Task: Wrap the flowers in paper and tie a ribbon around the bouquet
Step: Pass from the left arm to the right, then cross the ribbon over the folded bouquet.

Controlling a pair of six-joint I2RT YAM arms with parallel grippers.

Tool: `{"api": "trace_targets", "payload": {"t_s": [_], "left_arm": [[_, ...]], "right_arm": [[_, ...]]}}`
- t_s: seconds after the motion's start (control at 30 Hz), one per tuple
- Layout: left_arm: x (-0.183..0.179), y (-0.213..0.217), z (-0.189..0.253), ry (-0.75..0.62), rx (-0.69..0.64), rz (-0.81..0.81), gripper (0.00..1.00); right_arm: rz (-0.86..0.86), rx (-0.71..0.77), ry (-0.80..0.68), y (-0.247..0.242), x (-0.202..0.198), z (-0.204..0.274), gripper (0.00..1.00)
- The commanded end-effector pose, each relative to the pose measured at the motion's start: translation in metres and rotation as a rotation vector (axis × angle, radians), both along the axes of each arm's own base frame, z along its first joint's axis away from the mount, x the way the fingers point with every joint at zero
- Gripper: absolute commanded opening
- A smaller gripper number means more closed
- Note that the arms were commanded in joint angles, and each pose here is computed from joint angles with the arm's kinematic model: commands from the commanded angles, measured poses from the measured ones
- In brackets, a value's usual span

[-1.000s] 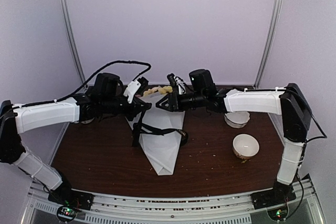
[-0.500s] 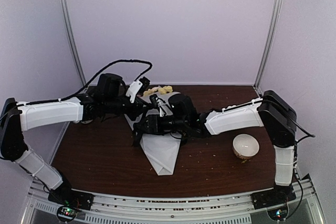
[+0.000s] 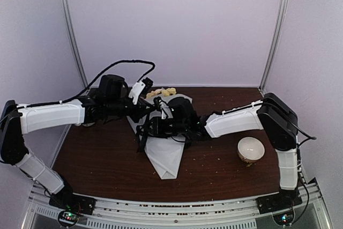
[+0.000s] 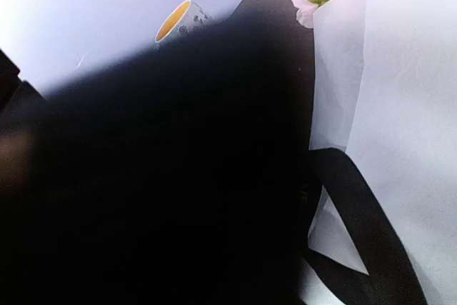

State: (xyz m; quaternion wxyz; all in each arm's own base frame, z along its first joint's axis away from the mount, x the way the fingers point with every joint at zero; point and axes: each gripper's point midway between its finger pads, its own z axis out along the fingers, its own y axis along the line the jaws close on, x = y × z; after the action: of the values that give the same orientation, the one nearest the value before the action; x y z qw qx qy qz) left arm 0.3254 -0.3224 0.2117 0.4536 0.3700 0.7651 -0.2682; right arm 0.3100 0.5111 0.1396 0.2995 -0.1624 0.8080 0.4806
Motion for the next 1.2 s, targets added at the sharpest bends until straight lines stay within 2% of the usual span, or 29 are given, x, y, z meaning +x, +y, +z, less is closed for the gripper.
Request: {"api": "trace_targets", "payload": {"t_s": [0.0, 0.2, 0.33, 0.37, 0.43, 0.5, 0.57, 0.87, 0.97, 1.1, 1.17], "left_arm": [[0.003, -0.003, 0.017, -0.04, -0.046, -0.012, 0.0], [0.004, 0.011, 0.008, -0.016, -0.026, 0.039, 0.02], [0.013, 0.027, -0.011, 0.043, 0.004, 0.109, 0.36], [0.016, 0.033, -0.016, 0.059, 0.006, 0.136, 0.42], [0.026, 0.049, -0.028, 0.102, 0.016, 0.204, 0.47], [0.039, 0.069, -0.047, 0.161, 0.06, 0.288, 0.48], [0.045, 0.083, -0.072, 0.206, 0.162, 0.341, 0.47], [0.03, 0.083, -0.122, 0.292, 0.306, 0.253, 0.48], [0.032, 0.084, -0.134, 0.292, 0.35, 0.268, 0.48], [0.037, 0.084, -0.141, 0.286, 0.371, 0.273, 0.39], [0.038, 0.081, -0.146, 0.289, 0.376, 0.26, 0.37]], "right_arm": [[0.019, 0.016, -0.031, 0.009, 0.006, 0.013, 0.02], [-0.033, 0.004, -0.036, -0.024, 0.012, 0.024, 0.0], [-0.048, -0.078, -0.058, -0.052, 0.022, 0.033, 0.0], [-0.044, -0.105, -0.067, -0.057, 0.025, 0.034, 0.0], [-0.032, -0.155, -0.076, -0.066, 0.029, 0.033, 0.0], [-0.014, -0.2, -0.087, -0.069, 0.03, 0.031, 0.0], [-0.011, -0.247, -0.086, -0.073, 0.032, 0.026, 0.0], [-0.012, -0.287, -0.117, -0.073, 0.045, 0.035, 0.0], [-0.014, -0.289, -0.117, -0.072, 0.053, 0.039, 0.0], [-0.009, -0.289, -0.121, -0.073, 0.057, 0.039, 0.0], [-0.013, -0.29, -0.126, -0.074, 0.061, 0.038, 0.0]]}}
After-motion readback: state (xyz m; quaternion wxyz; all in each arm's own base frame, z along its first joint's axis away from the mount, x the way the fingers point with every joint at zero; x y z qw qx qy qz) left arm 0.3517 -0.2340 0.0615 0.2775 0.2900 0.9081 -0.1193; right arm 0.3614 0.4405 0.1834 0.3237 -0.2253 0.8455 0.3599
